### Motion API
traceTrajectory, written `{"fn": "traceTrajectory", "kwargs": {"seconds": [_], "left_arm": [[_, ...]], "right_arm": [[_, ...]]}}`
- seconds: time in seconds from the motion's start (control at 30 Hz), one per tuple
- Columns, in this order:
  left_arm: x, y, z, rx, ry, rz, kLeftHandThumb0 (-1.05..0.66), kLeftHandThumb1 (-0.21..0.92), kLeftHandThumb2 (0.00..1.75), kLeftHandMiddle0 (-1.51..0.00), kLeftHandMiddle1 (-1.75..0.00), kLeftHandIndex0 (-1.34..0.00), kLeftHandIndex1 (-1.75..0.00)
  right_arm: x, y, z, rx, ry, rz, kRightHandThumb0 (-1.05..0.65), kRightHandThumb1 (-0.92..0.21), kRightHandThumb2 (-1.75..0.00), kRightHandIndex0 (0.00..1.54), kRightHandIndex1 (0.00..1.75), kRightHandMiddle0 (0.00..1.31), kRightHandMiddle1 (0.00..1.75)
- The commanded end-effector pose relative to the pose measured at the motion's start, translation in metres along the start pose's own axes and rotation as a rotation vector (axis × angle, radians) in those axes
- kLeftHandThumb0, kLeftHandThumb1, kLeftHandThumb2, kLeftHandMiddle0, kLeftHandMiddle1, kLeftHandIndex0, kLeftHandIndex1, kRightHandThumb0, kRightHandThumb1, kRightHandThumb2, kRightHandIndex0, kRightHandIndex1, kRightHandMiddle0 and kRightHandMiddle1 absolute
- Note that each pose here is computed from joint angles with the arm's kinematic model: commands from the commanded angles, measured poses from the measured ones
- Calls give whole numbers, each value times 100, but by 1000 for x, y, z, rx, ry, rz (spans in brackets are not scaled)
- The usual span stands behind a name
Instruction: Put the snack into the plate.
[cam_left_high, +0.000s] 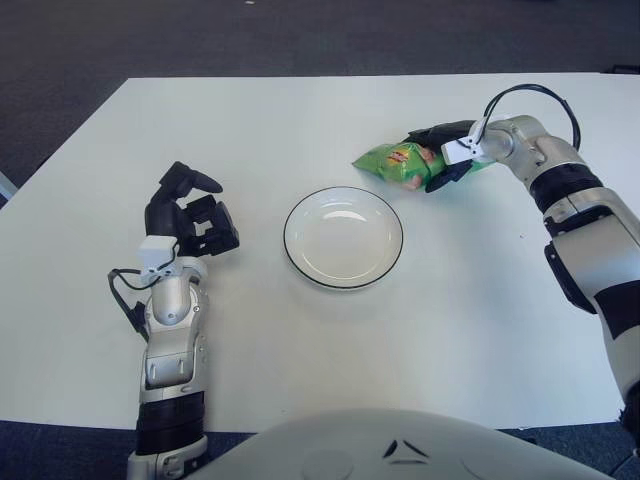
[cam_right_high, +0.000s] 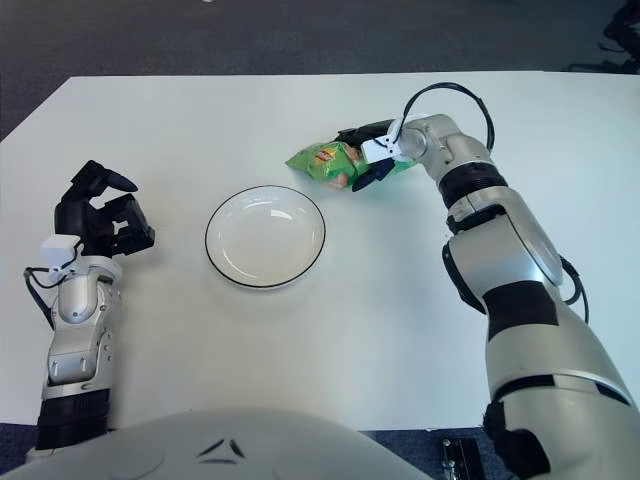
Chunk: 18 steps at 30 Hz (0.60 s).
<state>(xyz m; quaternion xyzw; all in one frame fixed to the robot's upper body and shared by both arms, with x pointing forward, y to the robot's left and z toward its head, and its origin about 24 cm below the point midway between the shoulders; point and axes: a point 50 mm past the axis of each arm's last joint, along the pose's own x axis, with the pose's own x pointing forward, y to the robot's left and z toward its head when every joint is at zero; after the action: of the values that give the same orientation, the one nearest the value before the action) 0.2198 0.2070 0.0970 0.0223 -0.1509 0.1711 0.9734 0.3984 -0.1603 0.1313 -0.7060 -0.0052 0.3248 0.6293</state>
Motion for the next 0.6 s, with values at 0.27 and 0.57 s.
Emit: {"fn": "traceTrajectory", "kwargs": {"seconds": [0.27, 0.57], "left_arm": [[-21, 3, -25, -8, 130, 31, -51, 25, 140, -135, -175, -67, -175], [-20, 3, -26, -7, 140, 32, -51, 25, 140, -135, -175, -67, -175]], "right_arm": [[2, 71, -7, 28, 161, -467, -16, -28, -129, 45, 157, 57, 167], [-5, 55, 0, 39, 134, -790, 0, 6, -160, 94, 133, 81, 174]]}}
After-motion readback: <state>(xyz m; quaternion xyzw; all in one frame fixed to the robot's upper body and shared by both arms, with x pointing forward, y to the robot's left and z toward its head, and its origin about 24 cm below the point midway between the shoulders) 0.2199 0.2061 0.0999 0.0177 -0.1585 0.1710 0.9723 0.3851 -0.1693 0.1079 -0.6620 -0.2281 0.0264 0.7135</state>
